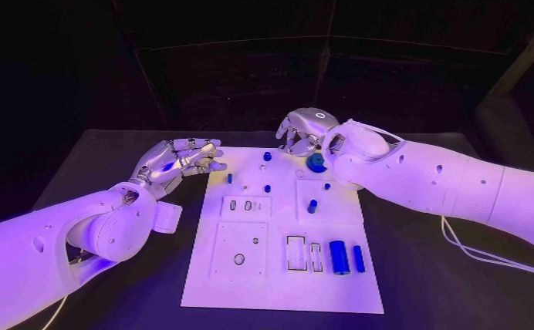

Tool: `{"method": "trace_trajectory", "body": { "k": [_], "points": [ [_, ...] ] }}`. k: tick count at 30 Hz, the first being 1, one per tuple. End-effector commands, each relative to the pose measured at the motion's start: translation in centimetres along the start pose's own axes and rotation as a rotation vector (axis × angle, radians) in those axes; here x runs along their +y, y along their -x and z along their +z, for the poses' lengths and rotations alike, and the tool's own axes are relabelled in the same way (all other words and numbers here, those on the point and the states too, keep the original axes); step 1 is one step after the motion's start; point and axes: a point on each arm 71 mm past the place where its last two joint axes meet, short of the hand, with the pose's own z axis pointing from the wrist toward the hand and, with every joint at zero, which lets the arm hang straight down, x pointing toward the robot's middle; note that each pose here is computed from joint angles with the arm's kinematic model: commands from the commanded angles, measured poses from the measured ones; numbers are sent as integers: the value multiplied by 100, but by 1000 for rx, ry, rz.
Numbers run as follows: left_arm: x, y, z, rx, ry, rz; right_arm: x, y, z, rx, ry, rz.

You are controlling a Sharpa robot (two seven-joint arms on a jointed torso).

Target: Assemble the parts on the task board

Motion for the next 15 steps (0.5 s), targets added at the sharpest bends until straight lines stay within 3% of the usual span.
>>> {"method": "trace_trajectory", "body": {
  "k": [1,8,15],
  "points": [
    [-19,17,10,4,-10,3,-157,88,-101,7,-121,115],
    [-8,18,32,5,-9,3,-492,138,-311,124,-245,139],
    [3,3,47,11,-9,0,-587,131,-329,153,-272,83]
  ]
}}
